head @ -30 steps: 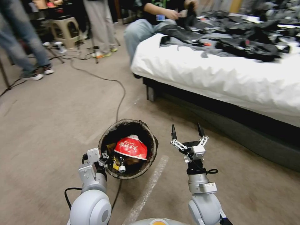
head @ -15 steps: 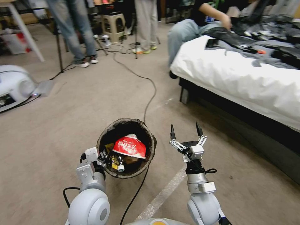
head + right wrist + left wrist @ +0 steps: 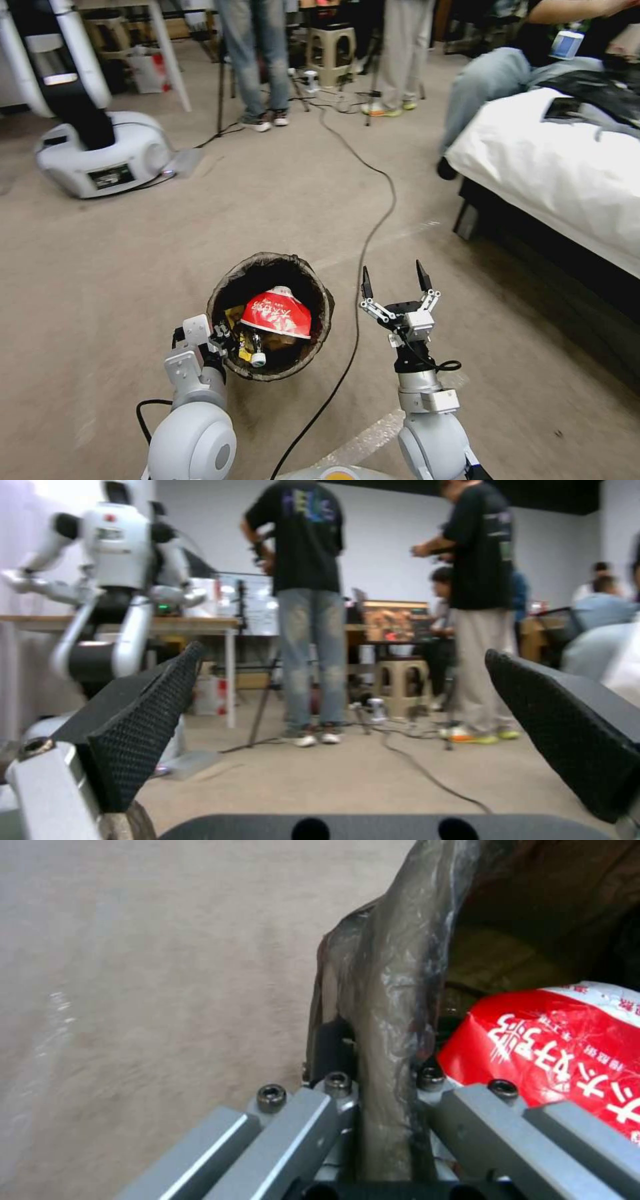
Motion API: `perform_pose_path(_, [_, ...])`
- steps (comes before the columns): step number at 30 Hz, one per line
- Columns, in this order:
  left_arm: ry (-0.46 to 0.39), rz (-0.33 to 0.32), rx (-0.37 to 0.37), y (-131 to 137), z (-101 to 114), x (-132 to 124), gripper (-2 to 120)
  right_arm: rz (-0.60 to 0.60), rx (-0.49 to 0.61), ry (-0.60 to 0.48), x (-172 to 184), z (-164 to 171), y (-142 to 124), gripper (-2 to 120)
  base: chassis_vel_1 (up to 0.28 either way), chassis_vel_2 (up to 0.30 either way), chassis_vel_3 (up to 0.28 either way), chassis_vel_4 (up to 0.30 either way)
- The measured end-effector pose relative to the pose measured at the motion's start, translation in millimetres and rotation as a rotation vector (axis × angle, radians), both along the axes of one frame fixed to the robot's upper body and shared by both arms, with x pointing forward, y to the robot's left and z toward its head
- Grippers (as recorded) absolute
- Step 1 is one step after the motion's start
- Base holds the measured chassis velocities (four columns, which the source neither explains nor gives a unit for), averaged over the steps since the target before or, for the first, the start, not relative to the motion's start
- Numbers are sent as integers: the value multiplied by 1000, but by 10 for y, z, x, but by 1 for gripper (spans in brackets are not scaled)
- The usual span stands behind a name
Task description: Pick up the trash bin, then pick up the garbage from the floor and place it into the trash bin.
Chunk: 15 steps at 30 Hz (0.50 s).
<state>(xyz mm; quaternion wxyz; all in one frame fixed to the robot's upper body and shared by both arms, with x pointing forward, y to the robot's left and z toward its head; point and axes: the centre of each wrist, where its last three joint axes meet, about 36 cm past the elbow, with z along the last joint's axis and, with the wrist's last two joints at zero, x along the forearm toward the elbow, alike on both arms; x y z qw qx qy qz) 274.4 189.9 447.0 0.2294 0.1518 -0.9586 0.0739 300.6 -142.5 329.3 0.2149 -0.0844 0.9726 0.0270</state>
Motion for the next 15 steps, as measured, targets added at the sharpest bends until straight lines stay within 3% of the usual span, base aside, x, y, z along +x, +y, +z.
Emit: perform_pose_path(15, [5, -3, 9, -20, -49, 25, 0, 26, -12, 0, -13, 9, 40, 100, 102, 104, 99, 103])
